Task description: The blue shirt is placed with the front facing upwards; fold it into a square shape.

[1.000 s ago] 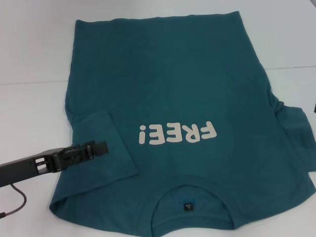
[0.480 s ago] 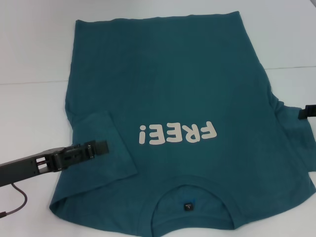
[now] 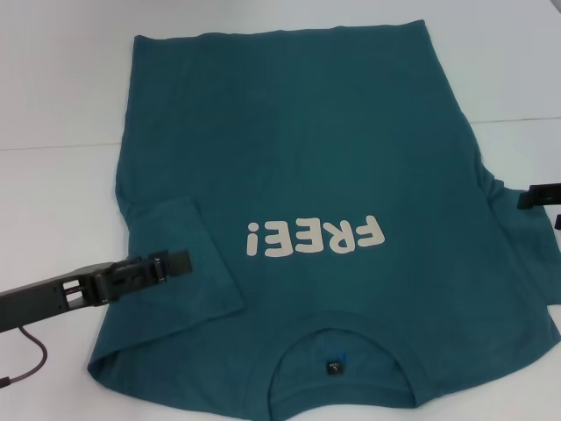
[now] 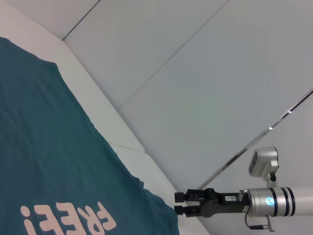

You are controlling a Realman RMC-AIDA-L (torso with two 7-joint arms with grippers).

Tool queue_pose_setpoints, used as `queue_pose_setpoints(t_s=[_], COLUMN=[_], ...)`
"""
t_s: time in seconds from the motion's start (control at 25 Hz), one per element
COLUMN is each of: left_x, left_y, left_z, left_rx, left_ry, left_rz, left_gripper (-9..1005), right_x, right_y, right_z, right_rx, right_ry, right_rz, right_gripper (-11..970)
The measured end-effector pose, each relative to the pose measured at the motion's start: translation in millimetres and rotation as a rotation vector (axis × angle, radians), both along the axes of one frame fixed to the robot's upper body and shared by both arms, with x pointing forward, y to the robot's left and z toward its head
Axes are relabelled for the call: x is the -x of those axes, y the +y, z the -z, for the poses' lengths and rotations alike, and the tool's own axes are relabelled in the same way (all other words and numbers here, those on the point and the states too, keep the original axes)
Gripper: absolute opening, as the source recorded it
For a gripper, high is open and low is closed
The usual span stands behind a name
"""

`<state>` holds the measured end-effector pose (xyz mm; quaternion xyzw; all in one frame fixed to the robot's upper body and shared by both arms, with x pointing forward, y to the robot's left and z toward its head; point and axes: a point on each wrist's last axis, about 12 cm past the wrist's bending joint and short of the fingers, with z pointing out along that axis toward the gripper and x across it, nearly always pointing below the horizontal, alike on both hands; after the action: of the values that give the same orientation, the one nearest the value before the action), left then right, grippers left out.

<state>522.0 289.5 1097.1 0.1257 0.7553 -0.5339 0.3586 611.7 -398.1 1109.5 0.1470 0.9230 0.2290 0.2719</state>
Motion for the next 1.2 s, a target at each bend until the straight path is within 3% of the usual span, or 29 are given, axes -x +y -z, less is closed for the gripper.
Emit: queue_pose_setpoints(t_s=[0.8,0.84,1.2], left_x=[-0.3,-0.3,-0.3], left_y=[-1.3,-1.3,-1.4], left_z=[0.1,0.1,0.1], left_rx=[0.003,0.003,0.003], left_ry=[-0.001,-0.001,-0.001], left_rz=[0.000,0.000,0.000], left_gripper=[813,813,813], right_x=[-6.3,-6.3,-5.9], right_y=[16.4,16.1,12.7], right_z=[8.8,8.6,8.5], right_rx=[0.024,0.024,0.044], right_ry=[0.014,0.014,0.027], right_rz=[-0.022,-0.022,-0.013], right_gripper=[828,606,317])
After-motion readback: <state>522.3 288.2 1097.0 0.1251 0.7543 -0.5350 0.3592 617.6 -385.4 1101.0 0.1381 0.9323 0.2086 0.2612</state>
